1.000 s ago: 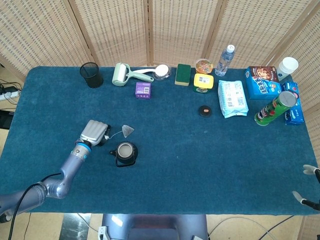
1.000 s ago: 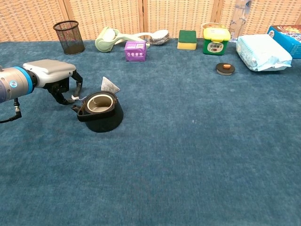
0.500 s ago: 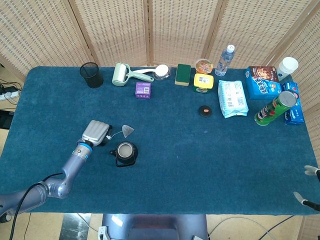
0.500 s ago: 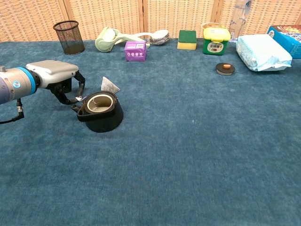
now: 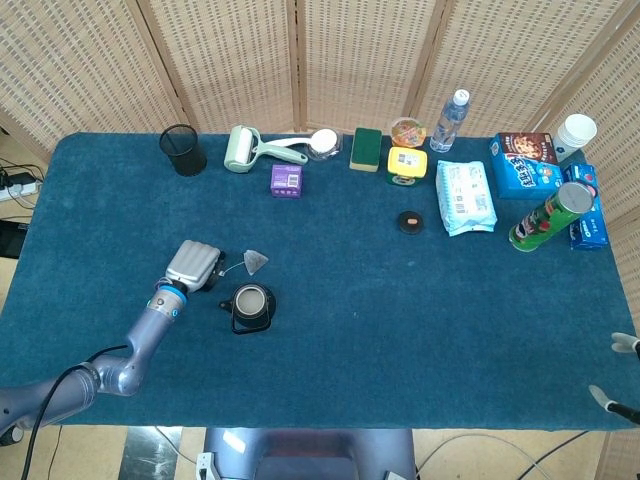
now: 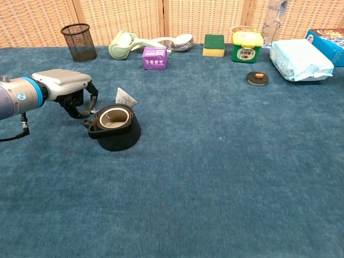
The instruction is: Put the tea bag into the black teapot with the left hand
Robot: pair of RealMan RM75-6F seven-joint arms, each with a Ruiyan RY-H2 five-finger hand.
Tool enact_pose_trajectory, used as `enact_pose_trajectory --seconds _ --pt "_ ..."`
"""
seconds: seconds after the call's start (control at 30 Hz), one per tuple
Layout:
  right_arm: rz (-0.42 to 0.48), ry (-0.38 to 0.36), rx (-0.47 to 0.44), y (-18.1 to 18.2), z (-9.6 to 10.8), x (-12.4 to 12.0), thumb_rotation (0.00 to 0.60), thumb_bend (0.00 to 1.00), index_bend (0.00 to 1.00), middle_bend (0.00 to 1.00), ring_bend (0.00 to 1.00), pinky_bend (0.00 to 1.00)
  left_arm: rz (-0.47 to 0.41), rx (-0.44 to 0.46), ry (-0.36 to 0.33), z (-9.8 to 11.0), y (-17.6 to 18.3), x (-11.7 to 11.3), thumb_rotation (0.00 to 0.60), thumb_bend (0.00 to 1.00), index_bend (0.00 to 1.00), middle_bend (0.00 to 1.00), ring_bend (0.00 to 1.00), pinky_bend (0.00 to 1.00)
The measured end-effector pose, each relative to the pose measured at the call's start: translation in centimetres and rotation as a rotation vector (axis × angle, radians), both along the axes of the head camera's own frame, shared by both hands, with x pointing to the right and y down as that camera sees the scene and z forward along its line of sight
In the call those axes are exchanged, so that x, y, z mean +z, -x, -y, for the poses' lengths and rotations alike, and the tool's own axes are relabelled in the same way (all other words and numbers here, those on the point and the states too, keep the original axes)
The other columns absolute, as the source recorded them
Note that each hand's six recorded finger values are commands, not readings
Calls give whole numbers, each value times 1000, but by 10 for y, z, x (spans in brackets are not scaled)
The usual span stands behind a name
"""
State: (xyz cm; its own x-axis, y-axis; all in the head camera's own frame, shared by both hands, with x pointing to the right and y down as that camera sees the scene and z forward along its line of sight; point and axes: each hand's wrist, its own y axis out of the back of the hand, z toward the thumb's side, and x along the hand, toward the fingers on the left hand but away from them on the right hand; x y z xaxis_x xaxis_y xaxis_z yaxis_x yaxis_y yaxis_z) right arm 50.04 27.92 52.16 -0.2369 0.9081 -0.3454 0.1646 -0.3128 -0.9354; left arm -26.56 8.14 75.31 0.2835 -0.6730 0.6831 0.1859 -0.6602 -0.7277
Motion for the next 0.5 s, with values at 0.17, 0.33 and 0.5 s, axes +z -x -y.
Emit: enact_pose_trajectory --seconds 0.17,0.33,0.5 --pt "0 1 1 0 -1 0 600 100 262 363 305 378 -3 -3 1 1 0 -1 600 505 645 983 950 918" --pt "2 0 -2 1 0 0 600 98 263 363 305 379 -23 -16 -9 4 0 -8 600 504 645 983 950 918" --pt "6 -1 -9 2 2 0 600 99 262 364 305 378 -72 -53 -23 9 0 -22 600 504 645 983 950 918"
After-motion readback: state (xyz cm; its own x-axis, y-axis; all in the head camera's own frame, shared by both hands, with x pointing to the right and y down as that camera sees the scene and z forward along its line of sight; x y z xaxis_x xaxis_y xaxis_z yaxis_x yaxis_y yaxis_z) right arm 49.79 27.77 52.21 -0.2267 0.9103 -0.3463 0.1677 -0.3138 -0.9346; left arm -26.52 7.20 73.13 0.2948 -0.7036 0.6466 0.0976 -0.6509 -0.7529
